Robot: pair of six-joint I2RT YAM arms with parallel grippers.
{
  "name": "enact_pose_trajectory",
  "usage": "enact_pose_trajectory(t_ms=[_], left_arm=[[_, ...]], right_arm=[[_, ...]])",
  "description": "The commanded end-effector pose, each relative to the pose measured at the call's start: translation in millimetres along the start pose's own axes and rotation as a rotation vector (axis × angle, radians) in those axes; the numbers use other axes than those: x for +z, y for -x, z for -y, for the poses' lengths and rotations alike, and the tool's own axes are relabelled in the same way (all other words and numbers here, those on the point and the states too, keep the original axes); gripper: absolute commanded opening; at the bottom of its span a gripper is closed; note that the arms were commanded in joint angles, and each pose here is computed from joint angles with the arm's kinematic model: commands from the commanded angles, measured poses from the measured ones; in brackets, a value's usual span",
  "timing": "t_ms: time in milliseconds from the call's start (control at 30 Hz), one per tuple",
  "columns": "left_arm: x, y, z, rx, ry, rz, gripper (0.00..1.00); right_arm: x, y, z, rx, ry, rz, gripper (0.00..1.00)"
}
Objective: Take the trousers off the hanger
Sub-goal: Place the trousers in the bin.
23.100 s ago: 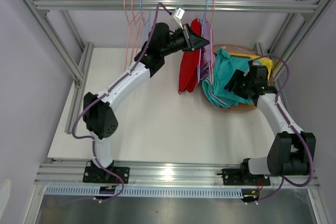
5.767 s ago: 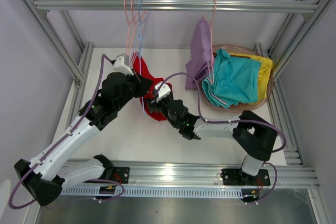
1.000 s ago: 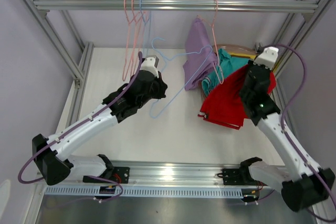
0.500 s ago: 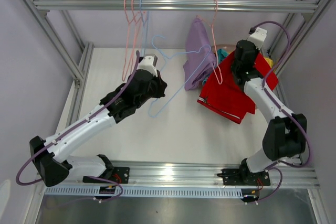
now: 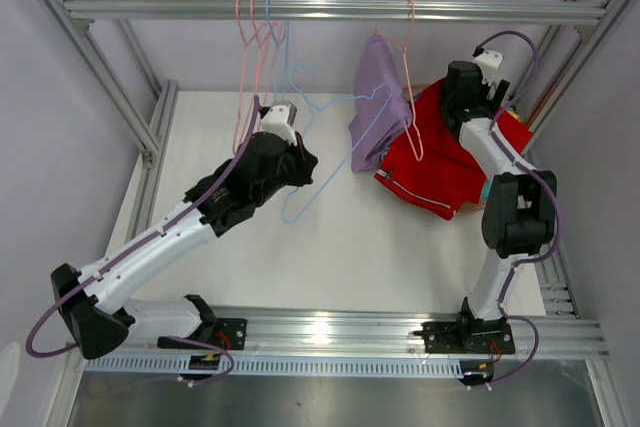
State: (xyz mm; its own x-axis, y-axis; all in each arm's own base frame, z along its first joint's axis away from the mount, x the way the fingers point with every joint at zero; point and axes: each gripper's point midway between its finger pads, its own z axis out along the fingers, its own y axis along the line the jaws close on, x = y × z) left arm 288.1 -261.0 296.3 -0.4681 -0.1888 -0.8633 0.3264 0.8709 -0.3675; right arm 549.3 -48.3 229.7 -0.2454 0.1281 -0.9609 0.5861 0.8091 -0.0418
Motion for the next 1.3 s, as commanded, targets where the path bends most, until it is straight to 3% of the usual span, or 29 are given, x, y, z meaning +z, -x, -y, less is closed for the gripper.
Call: enact_pose_trajectory(t_ms=[0,367,667,800,1067,1167,1267], left_arm=[[-14,26,17,0.0,-0.067,0.059,0.0],[-14,25,19,0.001,-0.079,0.053,0.0],[-16,25,22,0.0,-0.094,0.05,0.0],[-17,27,23,0.0,-0.102,0.053,0.0],[-17,26,24,0.004,-0.107,0.049,0.0],[-16,24,25,0.007,-0.111,0.043,0.01],[-17,24,27,0.014,-0.114,0.044,0.0]], right_arm=[[-18,23,8,0.129,0.059,0.023,0.99],[-93,78,-3,0.372,0.436,0.049,1.0],[-99,68,5,0.421,0.476,0.051,0.99],[-80,32,-2,0.389,0.443,-0.038,0.94],[-48,-123,-4,0.303,0.294,-0.37,0.94],[-41,-154,-2,0.262,0.258,-0.465,0.95],[-41,-143,-6,0.236,0.262,-0.474,0.96]])
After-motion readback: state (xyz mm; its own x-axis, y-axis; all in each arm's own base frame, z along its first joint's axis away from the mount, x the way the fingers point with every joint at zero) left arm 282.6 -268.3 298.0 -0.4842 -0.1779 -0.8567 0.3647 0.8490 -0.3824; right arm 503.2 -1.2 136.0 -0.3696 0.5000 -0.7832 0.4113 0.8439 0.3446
